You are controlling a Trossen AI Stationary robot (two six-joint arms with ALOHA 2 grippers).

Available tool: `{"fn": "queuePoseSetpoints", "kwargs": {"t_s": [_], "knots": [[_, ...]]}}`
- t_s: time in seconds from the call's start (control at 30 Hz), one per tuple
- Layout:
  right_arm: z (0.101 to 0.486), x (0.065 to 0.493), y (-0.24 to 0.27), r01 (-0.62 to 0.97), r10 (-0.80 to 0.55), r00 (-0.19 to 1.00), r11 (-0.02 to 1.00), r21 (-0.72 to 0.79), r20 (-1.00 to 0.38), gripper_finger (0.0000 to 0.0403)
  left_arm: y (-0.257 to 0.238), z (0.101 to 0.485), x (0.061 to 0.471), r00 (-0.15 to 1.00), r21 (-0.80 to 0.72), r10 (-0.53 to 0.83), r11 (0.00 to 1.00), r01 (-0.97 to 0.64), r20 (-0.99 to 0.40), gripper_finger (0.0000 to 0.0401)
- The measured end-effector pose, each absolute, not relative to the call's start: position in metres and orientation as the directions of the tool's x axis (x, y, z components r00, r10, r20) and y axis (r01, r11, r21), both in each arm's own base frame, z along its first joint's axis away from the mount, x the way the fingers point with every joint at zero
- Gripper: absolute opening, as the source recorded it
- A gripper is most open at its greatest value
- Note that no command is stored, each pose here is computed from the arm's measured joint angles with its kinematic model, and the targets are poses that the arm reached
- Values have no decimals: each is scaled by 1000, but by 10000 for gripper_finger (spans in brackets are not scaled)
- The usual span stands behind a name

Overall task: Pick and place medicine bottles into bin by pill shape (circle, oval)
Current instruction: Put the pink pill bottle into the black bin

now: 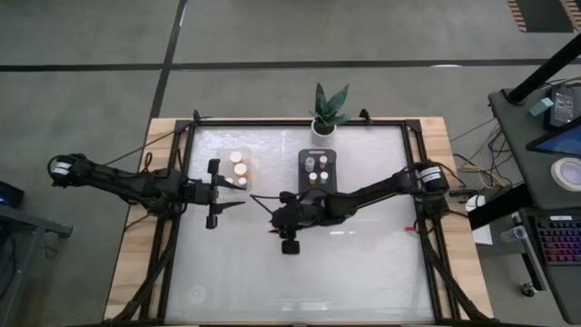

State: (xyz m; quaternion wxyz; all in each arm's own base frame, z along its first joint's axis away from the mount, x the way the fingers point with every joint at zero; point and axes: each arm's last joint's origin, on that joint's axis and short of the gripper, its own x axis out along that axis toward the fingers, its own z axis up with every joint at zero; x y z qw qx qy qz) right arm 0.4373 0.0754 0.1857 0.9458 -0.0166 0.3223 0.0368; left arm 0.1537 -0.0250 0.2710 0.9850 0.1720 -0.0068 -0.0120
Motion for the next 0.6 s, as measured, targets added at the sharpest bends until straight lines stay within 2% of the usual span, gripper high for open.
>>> {"fn": "queuePoseSetpoints", "kwargs": {"t_s": [0.2,0.4,0.6], "knots": [[226,417,69,-59,36,780,998,-17,-625,113,-25,271,154,1000,339,-26,941,21,9,148],[255,386,59,64,-125,745,991,-116,-655,113,-25,272,154,1000,338,-22,941,15,17,148],[272,350,38,232,-278,734,960,-157,-619,114,-25,273,154,999,336,-20,942,10,26,148]]}}
